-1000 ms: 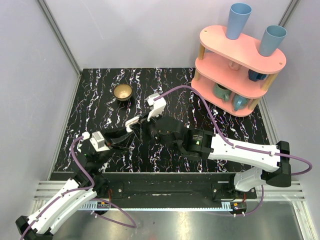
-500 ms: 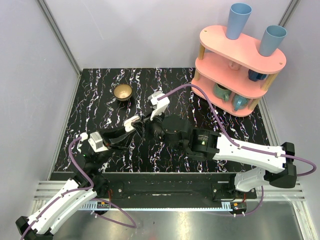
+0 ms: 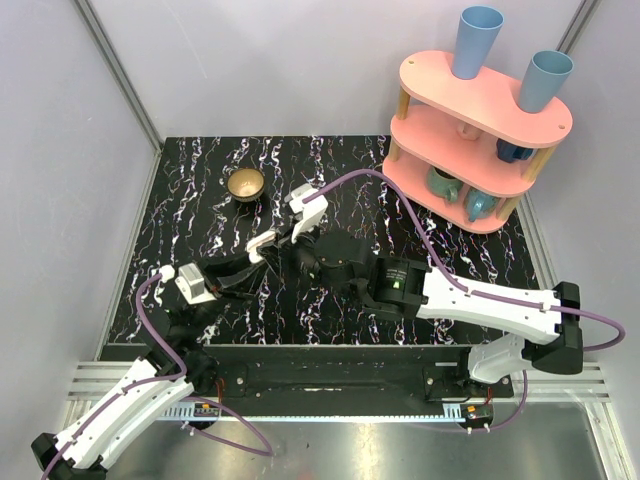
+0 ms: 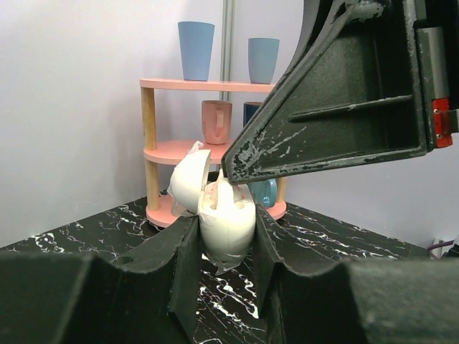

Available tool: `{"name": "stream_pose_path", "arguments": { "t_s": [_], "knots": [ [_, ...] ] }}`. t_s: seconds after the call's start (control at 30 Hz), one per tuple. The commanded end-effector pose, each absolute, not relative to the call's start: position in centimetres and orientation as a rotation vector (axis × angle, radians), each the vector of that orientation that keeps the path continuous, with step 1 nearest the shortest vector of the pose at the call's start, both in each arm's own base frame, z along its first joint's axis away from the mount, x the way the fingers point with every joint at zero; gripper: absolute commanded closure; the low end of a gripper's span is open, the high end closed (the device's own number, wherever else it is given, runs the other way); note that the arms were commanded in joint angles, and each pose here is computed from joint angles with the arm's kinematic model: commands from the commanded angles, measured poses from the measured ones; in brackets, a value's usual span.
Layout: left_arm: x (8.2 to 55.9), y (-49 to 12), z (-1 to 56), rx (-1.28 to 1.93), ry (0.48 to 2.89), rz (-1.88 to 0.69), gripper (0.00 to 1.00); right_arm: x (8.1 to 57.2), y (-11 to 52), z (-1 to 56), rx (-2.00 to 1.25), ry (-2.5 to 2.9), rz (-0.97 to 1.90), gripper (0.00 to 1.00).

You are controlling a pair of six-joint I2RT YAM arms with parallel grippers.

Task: Insert the wireless bluetooth earbuds into the charging case
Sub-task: Adjust the left earbud in the left side groove of the charging case.

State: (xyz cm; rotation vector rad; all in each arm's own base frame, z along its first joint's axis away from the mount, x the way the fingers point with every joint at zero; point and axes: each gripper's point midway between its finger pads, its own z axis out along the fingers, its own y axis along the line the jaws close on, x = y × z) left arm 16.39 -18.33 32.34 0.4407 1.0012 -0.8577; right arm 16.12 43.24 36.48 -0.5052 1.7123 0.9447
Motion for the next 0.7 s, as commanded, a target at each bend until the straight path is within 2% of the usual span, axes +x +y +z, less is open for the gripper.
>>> {"name": "stream_pose_path", "arguments": {
  "t_s": [0.0,0.23,0.67],
  "knots": [
    [15.1,-17.7,35.8,0.428,0.887,-0.883,1.00,15.9,44.1,38.4,-0.501,1.666,0.998,0.80],
    [15.1,-17.5,35.7,0.419,0.890,-0.876,1.00,15.5,43.5,37.9,-0.513,1.682,1.006,0.87],
    [15.8,-17.5,35.2,0.394,0.919,-0.870,1.00,15.1,42.3,39.8,-0.521,1.638,1.024,0.85]
  ]
}}
